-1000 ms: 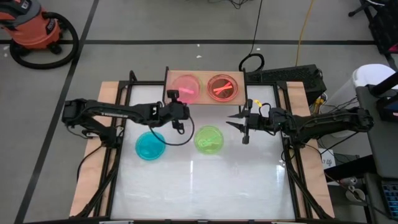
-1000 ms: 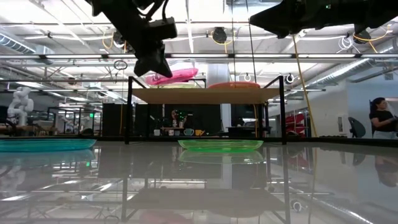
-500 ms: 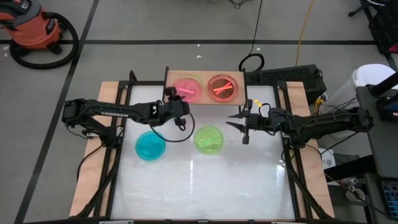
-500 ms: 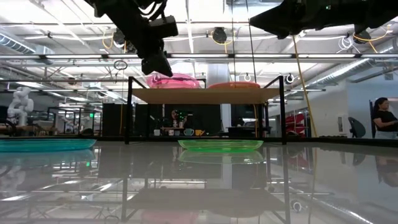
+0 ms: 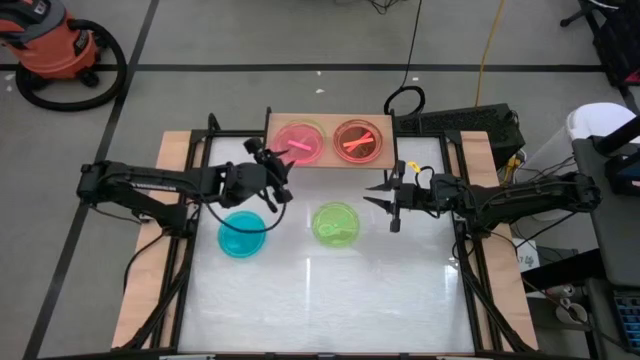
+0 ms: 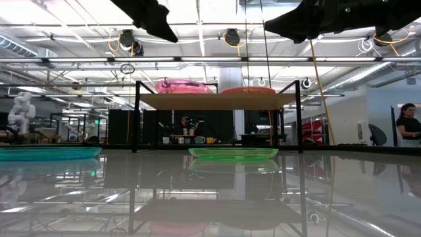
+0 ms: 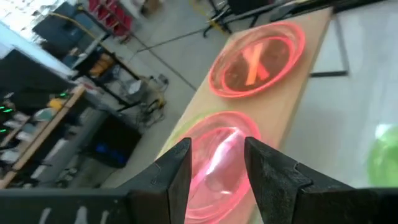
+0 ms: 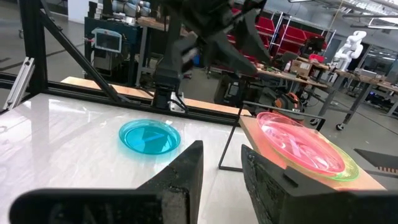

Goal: Place and stack plates onto a shelf
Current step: Stack the pink plate on top of the green plate on the shelf, then stack the green plate on top of the pink plate on the shelf

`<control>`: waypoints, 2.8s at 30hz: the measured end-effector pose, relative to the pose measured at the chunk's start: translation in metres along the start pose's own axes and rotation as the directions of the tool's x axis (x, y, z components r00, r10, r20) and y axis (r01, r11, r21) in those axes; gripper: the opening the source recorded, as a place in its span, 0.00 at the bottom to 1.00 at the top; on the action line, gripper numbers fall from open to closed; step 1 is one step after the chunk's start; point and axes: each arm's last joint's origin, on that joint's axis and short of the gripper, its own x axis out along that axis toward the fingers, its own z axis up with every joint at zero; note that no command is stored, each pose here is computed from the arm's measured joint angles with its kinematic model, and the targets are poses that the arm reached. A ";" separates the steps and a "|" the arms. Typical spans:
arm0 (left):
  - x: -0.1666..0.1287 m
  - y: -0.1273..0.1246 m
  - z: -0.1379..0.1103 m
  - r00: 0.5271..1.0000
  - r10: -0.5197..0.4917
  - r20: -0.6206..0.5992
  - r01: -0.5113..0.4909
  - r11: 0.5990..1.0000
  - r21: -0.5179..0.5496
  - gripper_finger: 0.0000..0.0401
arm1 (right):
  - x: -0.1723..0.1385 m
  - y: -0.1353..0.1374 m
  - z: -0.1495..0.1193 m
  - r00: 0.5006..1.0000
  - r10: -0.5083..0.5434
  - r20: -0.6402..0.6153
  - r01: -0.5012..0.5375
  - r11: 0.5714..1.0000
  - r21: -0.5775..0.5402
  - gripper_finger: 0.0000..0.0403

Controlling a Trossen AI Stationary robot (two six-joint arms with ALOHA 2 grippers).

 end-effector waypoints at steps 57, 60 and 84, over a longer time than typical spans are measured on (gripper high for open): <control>0.010 -0.037 -0.021 0.962 -0.271 0.035 0.272 0.961 -0.050 0.38 | 0.004 0.024 -0.006 0.984 0.109 -0.138 -0.126 0.984 -0.125 0.24; 0.001 -0.027 -0.029 0.965 -0.249 0.080 0.255 0.964 -0.080 0.38 | 0.014 0.027 -0.007 0.975 0.118 -0.188 -0.144 0.981 -0.129 0.24; -0.072 0.014 -0.108 0.841 -0.054 0.539 0.270 0.905 -0.330 0.38 | 0.072 0.091 -0.114 0.741 0.326 -0.587 -0.412 0.911 -0.014 0.24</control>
